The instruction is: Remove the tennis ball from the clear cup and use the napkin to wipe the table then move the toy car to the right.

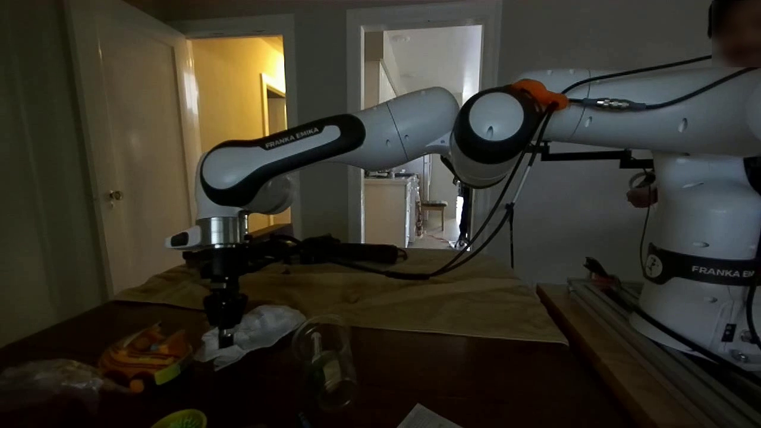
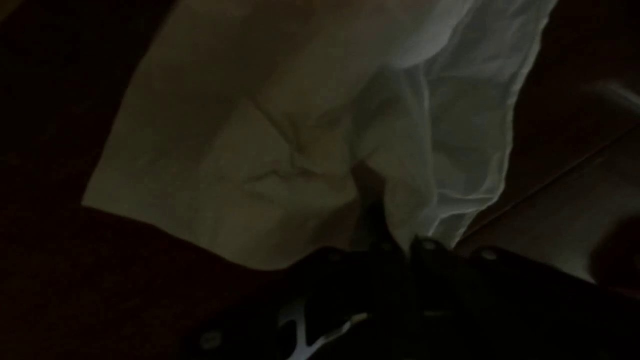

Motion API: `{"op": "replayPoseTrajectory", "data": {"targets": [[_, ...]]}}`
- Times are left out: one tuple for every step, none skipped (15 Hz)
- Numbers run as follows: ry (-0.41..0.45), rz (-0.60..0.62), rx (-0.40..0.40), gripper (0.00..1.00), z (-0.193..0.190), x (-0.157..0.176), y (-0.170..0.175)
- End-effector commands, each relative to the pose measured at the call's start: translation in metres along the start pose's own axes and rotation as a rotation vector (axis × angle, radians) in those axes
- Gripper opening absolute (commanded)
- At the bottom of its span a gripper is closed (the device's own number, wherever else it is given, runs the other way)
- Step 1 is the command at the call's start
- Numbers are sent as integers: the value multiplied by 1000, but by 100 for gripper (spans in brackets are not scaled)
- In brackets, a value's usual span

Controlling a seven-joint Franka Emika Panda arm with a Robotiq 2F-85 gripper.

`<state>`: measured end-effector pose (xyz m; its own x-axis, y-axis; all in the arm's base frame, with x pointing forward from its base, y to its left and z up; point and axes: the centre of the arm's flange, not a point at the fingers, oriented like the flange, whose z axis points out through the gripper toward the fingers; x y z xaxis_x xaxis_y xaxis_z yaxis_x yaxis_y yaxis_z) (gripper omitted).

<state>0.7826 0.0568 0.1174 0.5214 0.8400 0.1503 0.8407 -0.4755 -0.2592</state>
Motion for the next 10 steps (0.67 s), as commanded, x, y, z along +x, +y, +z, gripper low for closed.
{"op": "replayPoseTrajectory", "data": {"targets": [[-21, 52, 0, 2, 5, -11, 41], [-7, 81, -3, 2, 2, -22, 46], [3, 109, -7, 2, 0, -32, 50], [5, 125, -9, 2, -3, -39, 53], [3, 133, -8, 2, -3, -43, 56], [7, 137, -6, 2, -3, -45, 58], [14, 140, -6, 2, -4, -47, 60], [12, 139, -7, 2, -5, -47, 61], [11, 138, -9, 1, -7, -47, 61], [10, 138, -11, 2, -8, -47, 61]]}}
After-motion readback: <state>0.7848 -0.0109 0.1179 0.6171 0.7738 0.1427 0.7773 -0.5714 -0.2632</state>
